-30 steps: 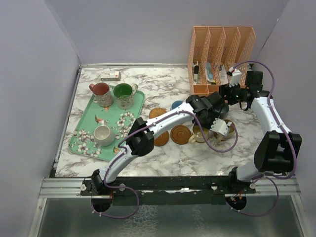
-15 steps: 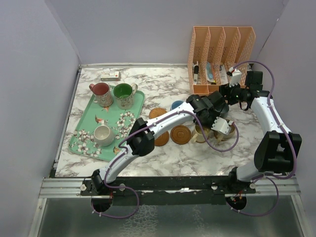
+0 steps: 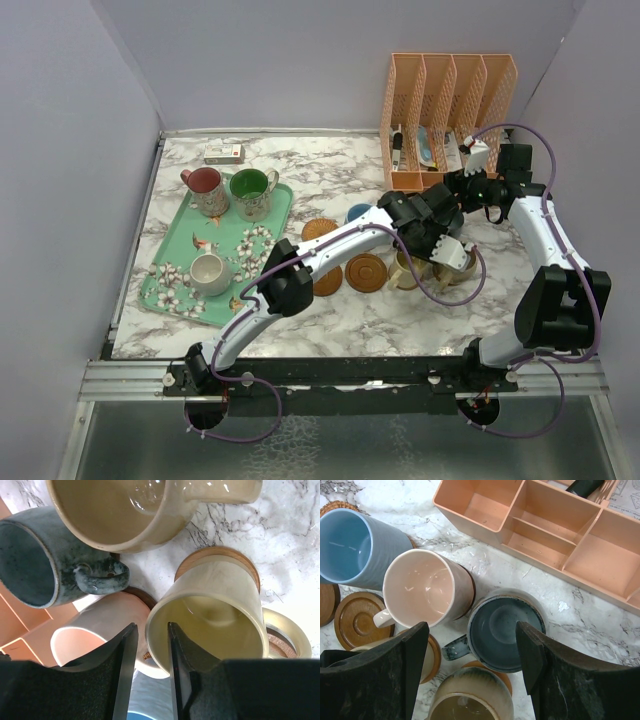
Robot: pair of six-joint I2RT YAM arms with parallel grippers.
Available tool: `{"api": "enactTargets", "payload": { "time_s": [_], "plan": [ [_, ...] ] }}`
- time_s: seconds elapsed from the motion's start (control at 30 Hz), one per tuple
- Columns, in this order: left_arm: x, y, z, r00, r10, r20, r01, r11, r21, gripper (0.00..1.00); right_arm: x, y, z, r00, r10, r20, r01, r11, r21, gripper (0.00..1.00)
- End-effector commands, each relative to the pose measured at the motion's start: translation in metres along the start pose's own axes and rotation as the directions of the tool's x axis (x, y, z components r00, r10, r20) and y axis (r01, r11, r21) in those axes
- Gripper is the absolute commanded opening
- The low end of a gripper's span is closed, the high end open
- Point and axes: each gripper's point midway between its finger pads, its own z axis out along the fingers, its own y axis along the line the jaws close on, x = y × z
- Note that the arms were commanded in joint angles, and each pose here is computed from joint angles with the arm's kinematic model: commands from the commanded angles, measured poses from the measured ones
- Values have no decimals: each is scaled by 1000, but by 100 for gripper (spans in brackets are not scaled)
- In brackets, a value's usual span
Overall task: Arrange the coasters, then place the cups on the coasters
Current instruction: Place the cup on the coaster.
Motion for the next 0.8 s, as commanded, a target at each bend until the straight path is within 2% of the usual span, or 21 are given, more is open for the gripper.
{"api": "enactTargets", "payload": {
  "time_s": [0.0,0.77],
  "plan": [
    [-18,10,-10,999,12,36,-10,999,-45,35,-2,0,2,1000,-6,16,7,1000,-21,71],
    [-22,13,-2,998,-8,56,11,998,-59,44,0,0,3,1000,-8,11,8,1000,-25,70]
  ]
}}
